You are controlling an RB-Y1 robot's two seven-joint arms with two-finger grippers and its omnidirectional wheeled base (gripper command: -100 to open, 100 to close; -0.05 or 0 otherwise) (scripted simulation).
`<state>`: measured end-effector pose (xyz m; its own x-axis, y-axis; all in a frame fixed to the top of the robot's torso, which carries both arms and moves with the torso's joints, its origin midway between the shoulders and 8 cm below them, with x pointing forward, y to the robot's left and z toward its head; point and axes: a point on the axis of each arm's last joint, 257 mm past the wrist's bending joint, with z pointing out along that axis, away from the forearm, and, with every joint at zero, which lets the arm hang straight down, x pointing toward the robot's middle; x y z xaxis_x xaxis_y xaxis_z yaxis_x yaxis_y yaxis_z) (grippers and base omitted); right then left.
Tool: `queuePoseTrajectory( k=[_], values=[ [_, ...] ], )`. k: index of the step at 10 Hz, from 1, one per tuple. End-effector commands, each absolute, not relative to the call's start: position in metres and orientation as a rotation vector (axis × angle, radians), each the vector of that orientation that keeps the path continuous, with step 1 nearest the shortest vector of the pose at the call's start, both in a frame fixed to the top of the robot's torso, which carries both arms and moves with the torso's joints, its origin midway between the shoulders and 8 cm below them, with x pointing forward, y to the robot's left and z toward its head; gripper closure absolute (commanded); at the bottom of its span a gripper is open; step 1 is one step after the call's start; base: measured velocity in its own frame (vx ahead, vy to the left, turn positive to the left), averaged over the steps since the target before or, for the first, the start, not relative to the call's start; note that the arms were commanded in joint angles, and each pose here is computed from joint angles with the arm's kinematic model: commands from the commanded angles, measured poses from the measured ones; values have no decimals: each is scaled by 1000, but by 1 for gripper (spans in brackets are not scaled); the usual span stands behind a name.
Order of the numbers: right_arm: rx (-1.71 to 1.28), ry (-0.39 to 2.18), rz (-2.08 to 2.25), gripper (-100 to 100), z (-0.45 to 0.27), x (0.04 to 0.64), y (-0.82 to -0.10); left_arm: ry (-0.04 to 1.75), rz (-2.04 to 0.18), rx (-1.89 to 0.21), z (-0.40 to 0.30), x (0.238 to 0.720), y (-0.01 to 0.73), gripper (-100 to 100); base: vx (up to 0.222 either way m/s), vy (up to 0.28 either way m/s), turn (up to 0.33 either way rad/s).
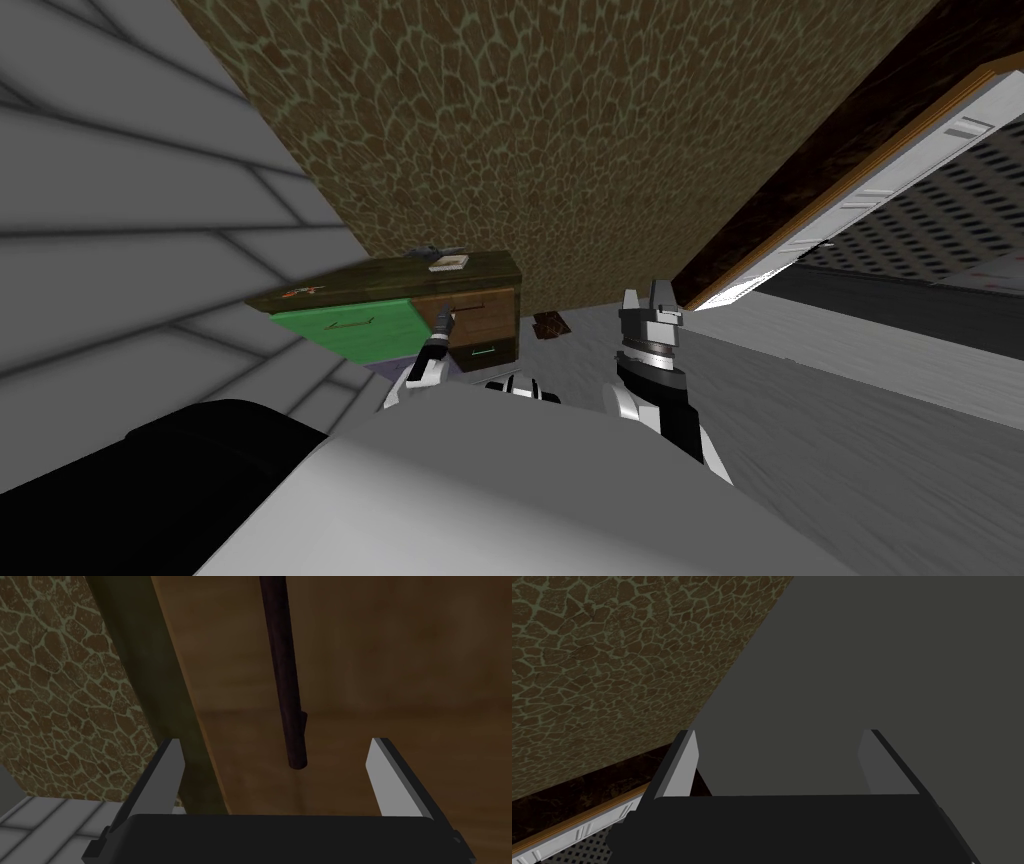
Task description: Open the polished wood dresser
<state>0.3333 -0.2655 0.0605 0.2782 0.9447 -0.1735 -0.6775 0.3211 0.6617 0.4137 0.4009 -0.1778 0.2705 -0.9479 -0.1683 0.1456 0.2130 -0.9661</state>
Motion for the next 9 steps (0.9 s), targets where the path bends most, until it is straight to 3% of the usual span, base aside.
queuePoseTrajectory(
  k=[1,9],
  values=[
    [519,609,1156,0,61,333,-266,943,-983,-1078,-176,412,394,-100,-9,-113,-3],
    [519,609,1156,0,61,333,-266,848,-1018,-1183,-181,408,383,-100,5,-5,-2]
  ],
)
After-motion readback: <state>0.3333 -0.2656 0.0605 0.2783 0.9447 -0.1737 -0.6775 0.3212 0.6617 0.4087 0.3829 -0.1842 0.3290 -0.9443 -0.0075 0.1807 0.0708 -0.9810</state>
